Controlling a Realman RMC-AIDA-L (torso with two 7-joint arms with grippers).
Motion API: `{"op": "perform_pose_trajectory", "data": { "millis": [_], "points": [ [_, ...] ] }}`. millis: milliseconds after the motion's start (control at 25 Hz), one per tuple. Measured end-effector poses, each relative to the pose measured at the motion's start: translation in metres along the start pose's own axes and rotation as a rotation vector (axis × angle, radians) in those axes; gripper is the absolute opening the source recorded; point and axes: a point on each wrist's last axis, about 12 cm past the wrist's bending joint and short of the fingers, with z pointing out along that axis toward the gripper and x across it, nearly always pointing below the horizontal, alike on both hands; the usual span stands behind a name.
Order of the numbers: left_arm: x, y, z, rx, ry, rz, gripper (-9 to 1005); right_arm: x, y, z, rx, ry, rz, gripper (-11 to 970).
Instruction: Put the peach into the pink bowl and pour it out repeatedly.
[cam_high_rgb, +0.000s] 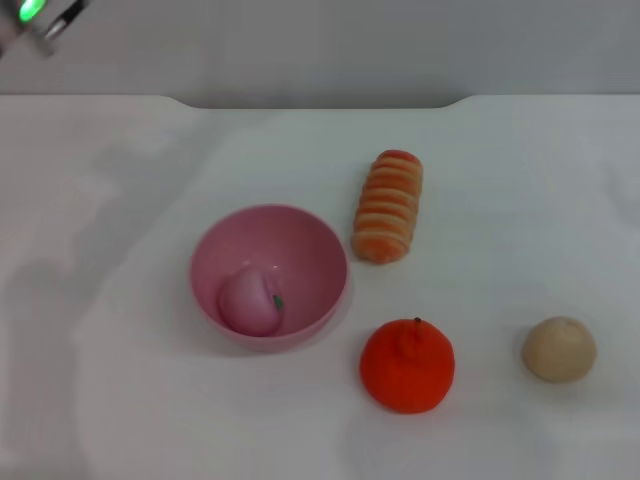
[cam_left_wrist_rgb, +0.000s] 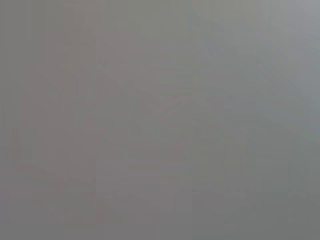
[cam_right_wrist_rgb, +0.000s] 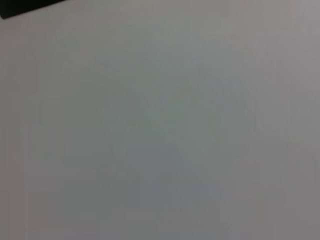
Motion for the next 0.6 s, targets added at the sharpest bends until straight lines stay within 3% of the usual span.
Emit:
{"op": "perform_pose_trajectory", "data": {
  "millis": [40,80,160,200,240,320,360,400,560,600],
  "points": [
    [0.000,0.000,0.000,0.000,0.000,0.000,805,0.000,0.000,0.000,0.000,0.000,0.000,535],
    [0.013,0.011,-0.019,-0.095,-0.065,-0.014,805,0.001,-0.003,-0.001,0.027,0.002,-0.003,535],
    [0.013,0.011,-0.019,-0.095,-0.065,-0.014,805,0.001,-0.010,-0.004,0.078,0.002,-0.020,535],
    [0.021,0.019,-0.036,-0.187,-0.125,-0.012,804,0.002,-0.016,-0.008,0.138,0.002,-0.060,534],
    [0.040,0.030,-0.076,-0.355,-0.189,0.034,804,0.002,-0.016,-0.008,0.138,0.002,-0.060,534],
    [0.052,0.032,-0.101,-0.453,-0.189,0.095,804,0.003,-0.021,-0.011,0.190,0.005,-0.094,534],
    [0.052,0.032,-0.101,-0.453,-0.189,0.095,804,0.003,-0.024,-0.012,0.215,0.008,-0.109,534],
    [0.064,0.033,-0.126,-0.528,-0.158,0.130,804,0.004,-0.026,-0.013,0.232,0.013,-0.116,534],
    [0.073,0.032,-0.147,-0.578,-0.123,0.125,805,0.008,-0.034,-0.014,0.290,0.044,-0.140,534],
    [0.079,0.032,-0.162,-0.608,-0.103,0.111,805,0.009,-0.034,-0.015,0.298,0.052,-0.148,534]
  ]
}}
